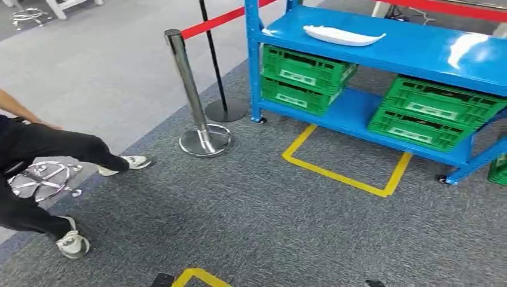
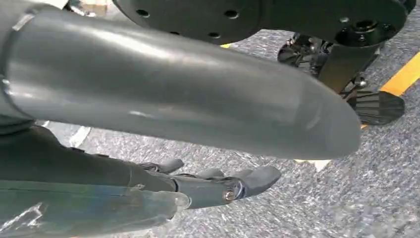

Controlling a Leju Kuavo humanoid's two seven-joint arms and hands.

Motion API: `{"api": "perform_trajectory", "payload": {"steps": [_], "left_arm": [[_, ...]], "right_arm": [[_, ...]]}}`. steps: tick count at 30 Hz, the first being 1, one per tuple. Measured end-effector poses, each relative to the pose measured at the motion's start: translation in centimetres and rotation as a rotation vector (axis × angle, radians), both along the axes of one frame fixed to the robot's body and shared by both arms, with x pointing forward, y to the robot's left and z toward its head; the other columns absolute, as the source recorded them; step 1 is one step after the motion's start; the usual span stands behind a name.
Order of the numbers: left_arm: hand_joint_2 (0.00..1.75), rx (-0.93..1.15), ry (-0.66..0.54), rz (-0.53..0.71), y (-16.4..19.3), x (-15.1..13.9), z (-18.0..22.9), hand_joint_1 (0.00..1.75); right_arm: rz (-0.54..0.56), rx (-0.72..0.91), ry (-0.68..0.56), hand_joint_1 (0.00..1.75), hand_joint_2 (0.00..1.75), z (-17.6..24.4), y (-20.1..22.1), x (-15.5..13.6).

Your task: Take the parts from the cabinet and place them on the table.

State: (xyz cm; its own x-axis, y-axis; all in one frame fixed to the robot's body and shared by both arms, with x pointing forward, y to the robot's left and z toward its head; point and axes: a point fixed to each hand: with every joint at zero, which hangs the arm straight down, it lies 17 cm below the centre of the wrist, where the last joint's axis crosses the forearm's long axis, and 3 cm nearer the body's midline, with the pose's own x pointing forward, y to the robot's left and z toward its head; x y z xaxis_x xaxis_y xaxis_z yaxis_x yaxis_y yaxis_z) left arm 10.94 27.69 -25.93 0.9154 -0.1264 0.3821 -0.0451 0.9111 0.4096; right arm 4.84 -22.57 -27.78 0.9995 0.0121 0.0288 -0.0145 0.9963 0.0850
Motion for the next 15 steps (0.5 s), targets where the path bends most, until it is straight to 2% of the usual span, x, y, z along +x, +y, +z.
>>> {"api": "perform_trajectory", "payload": {"steps": [15], "left_arm": [[0.0, -0.012, -0.002, -0.03, -0.15, 0.19, -0.07, 0.0]], "right_arm": [[-0.003, 0.0, -0.006, 0.0, 0.0, 0.0, 0.22, 0.02]]}}
